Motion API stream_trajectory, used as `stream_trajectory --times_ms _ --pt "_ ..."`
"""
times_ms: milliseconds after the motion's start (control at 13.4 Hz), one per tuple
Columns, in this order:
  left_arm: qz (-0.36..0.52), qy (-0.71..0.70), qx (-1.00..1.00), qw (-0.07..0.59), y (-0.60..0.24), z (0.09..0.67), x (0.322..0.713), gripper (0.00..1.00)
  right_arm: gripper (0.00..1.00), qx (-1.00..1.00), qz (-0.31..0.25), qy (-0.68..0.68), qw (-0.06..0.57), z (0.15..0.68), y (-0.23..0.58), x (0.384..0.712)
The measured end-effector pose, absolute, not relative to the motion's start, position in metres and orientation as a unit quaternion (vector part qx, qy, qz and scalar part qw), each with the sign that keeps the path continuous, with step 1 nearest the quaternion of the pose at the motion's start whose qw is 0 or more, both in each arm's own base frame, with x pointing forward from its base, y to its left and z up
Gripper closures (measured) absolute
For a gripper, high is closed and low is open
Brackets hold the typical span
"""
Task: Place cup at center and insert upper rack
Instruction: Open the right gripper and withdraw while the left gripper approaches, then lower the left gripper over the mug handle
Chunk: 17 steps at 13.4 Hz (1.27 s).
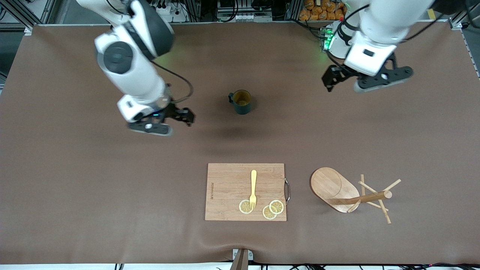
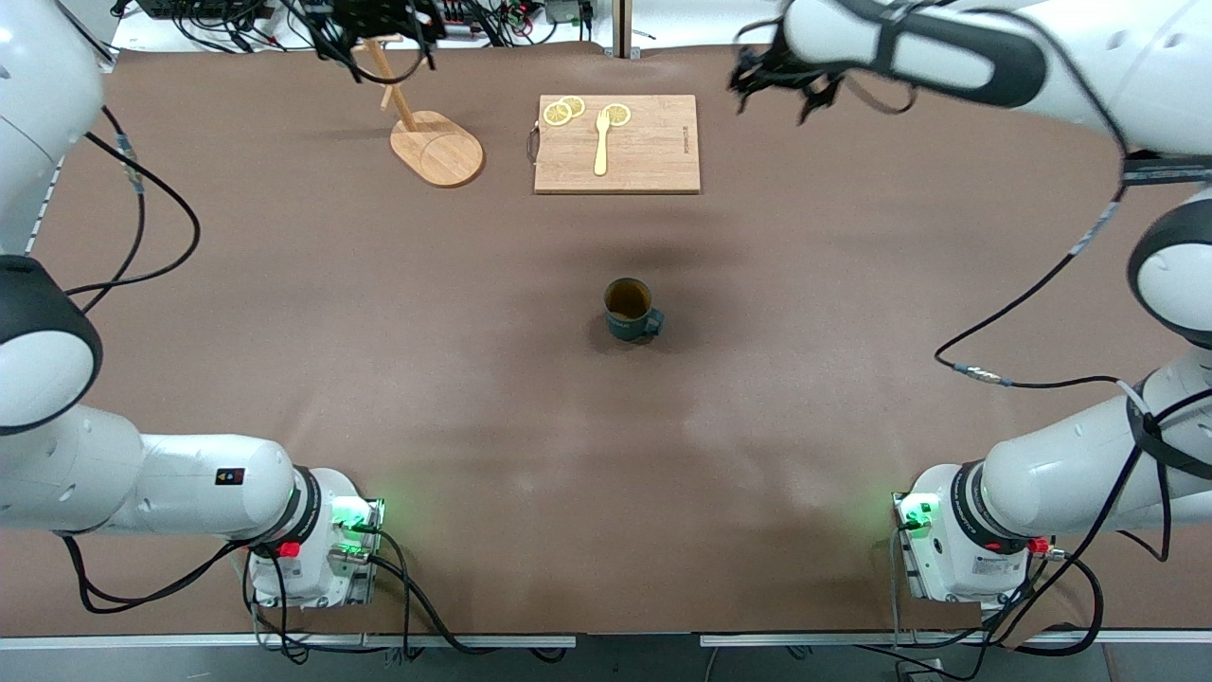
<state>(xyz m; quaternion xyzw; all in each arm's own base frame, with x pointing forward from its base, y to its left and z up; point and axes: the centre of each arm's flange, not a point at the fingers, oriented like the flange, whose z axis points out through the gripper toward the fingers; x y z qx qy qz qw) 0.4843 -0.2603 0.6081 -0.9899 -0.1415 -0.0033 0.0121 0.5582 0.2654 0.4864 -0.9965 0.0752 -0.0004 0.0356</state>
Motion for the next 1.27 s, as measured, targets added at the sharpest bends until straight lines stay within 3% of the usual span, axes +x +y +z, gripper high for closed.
stream_trajectory --times_ms 299,599,898,1272 --pt "-0.016 -0.200 -0.980 0.019 -0.329 0.594 0.457 0.00 0.00 -0.999 -0.004 0.026 0.024 0.526 0.167 0.571" --pt "-0.039 -0.256 -0.965 0.042 -0.421 0.560 0.418 0.00 0.00 -1.000 0.011 -0.017 0.009 0.559 0.082 0.560" --pt "-0.073 -0.285 -0.952 0.077 -0.507 0.494 0.381 0.00 0.00 -0.999 0.027 -0.033 0.010 0.589 0.006 0.540" --pt "-0.112 -0.330 -0.933 0.092 -0.592 0.414 0.344 0.00 0.00 -1.000 0.028 -0.004 0.011 0.599 -0.033 0.531"
